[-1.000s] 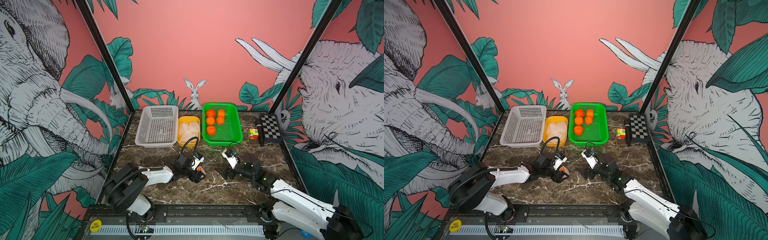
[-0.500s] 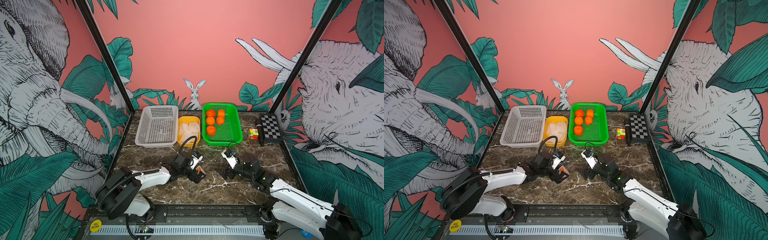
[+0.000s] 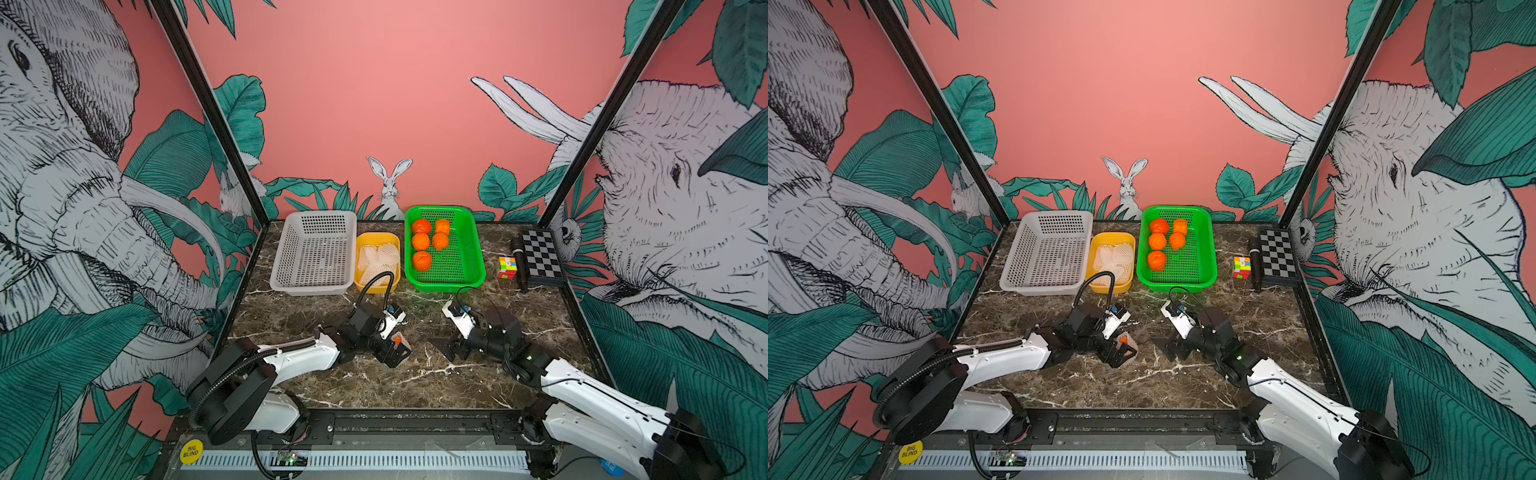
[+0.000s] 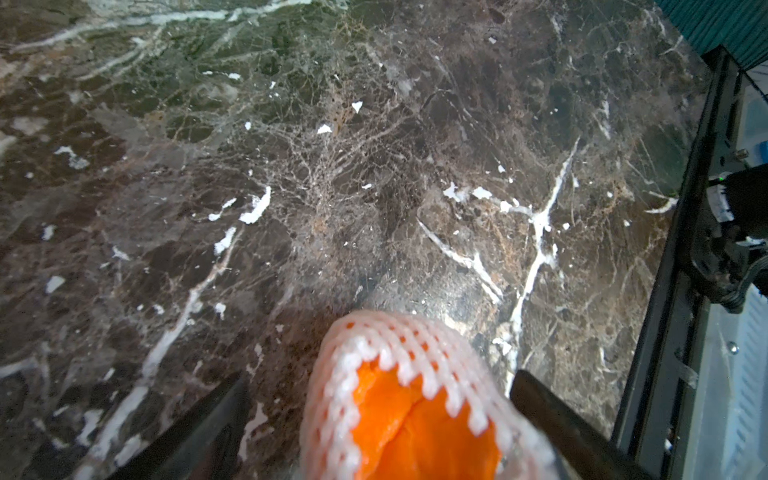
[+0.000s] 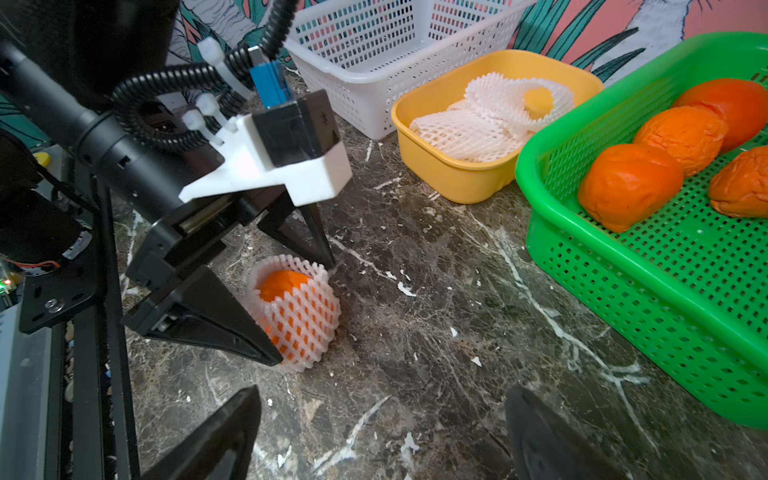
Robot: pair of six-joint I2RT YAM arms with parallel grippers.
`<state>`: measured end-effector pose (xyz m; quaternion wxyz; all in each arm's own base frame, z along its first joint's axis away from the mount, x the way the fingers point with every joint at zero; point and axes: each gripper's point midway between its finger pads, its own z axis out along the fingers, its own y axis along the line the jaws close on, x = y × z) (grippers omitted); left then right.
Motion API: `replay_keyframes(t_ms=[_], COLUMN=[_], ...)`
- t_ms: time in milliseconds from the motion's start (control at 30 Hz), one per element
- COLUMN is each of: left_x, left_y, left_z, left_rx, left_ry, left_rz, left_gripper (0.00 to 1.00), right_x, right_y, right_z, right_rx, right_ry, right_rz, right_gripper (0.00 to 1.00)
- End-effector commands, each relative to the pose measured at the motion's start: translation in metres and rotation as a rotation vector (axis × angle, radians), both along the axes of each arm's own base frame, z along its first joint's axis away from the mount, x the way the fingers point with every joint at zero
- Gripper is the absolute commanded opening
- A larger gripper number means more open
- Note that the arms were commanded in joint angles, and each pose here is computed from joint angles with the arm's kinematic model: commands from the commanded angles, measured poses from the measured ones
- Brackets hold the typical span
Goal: Remove foam nets from oranges
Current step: Place the orange at the center of the board.
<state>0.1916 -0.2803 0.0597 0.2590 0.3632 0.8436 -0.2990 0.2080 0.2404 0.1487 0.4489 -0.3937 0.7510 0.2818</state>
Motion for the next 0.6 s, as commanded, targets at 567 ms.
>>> replay_keyframes(t_ms=[567], left_x=[-0.02], left_y=[0.002], left_z=[0.003], left_rx=[-0.026], left_ry=[-0.112], left_rz=[-0.103], left_gripper=[0.99], right_x=[-0.004], right_y=[0.083], right_z=[-0.01], right_rx=[0.143], right_ry=[0.216], right_rz=[0.252], right_gripper=[0.77])
